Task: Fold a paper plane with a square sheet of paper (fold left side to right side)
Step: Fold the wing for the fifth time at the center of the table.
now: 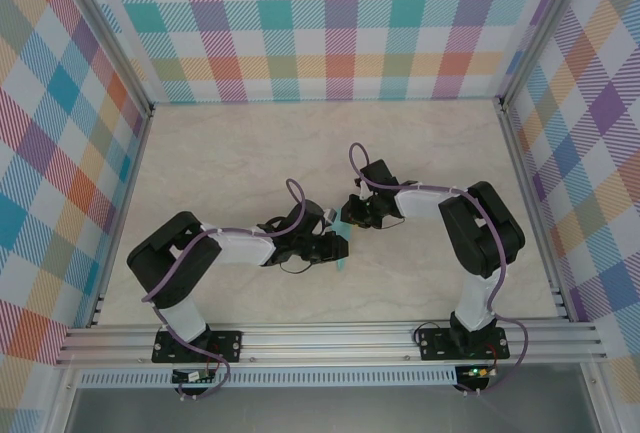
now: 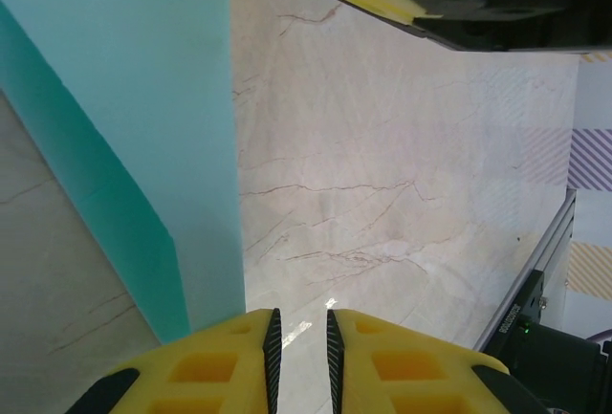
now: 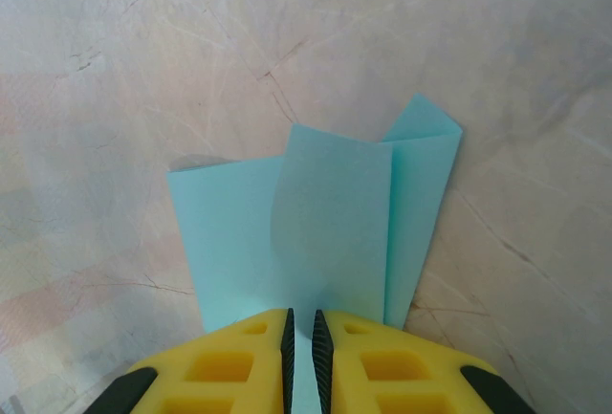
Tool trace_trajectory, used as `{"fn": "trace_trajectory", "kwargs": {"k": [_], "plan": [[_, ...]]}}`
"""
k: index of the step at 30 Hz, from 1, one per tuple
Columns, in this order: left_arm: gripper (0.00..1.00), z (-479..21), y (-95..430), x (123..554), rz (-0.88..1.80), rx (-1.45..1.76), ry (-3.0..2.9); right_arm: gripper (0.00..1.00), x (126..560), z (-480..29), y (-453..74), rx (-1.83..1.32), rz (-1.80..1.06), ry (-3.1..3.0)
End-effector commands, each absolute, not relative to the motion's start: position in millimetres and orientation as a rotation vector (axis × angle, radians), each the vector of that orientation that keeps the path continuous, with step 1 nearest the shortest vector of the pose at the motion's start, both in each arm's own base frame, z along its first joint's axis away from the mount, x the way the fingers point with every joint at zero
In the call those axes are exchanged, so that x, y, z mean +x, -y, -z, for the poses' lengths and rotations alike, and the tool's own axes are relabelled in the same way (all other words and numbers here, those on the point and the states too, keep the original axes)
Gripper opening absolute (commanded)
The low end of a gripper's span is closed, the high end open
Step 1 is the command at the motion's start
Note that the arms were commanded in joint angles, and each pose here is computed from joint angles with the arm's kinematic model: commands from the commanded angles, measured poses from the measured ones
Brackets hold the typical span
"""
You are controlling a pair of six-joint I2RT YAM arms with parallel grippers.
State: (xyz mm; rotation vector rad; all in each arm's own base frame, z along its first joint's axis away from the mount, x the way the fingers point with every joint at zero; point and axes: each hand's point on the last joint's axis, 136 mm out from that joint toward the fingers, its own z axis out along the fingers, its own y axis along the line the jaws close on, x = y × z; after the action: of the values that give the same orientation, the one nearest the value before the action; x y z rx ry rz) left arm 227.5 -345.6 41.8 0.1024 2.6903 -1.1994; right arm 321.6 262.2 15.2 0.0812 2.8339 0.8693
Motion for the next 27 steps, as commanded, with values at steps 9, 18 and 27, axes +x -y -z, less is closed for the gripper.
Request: {"fn": "trace_trajectory", "kwargs": {"k": [9, 18, 27], "plan": [[0.21, -21.3, 341.0, 220.6, 1.151, 0.093, -2.742, 0.18, 296.5, 18.3, -231.9, 0.143, -0.660, -2.980], [0.21, -14.0, 345.8, 215.6, 1.157, 0.101, -2.758, 0.18, 296.5, 18.7, -232.3, 0.141, -0.665, -2.979], [0.22, -12.7, 348.3, 213.2, 1.158, 0.113, -2.761, 0.18, 295.2, 20.5, -231.9, 0.146, -0.664, -2.985]]}}
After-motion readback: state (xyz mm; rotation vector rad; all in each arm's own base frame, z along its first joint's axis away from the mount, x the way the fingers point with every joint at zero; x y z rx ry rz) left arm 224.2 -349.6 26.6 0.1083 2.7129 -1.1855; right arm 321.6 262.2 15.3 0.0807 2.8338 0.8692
